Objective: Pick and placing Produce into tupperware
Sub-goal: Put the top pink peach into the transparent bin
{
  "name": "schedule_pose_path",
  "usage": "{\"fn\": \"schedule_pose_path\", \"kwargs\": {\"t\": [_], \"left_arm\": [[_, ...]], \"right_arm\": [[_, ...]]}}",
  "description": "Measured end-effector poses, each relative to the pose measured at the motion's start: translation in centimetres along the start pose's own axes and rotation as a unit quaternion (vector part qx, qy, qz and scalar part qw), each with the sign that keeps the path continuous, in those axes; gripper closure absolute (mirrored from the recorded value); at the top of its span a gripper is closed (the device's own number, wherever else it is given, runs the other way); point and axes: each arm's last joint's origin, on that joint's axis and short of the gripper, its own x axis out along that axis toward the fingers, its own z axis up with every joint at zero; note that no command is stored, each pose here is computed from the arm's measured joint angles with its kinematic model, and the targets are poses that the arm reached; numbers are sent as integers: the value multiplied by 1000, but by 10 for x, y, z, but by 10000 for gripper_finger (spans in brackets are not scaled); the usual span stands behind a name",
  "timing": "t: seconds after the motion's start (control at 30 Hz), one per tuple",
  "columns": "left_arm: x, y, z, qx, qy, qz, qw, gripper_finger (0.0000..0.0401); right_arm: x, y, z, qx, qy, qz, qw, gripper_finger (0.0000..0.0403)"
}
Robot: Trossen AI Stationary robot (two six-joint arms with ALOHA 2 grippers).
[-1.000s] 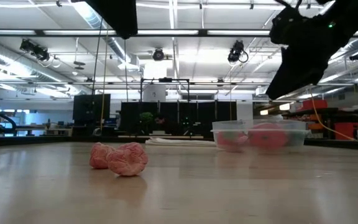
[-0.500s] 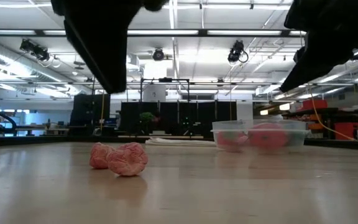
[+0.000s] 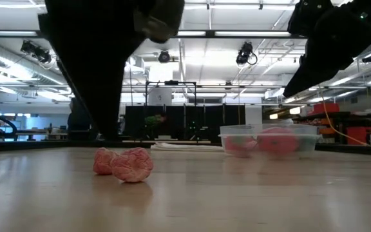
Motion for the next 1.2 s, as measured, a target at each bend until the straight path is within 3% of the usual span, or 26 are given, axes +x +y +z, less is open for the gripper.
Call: {"fn": "schedule_pose_path", "kwargs": {"t": [0.33,0.9,1.03,1.2], "left_arm": [[18,5,0,7,26,41,999,161],[32,2,4,0,38,31,999,176],[33,4,7,2,40,30,999,205],[34,7,11,17,41,34,998,284]], "right_arm": [[-2,0,2,7,-7,5,1000,215],[-2,0,3,10,-10,7,1000,215],[-2,1,3,11,-11,8,1000,215],[-2,1,3,10,-11,8,1000,215]]}}
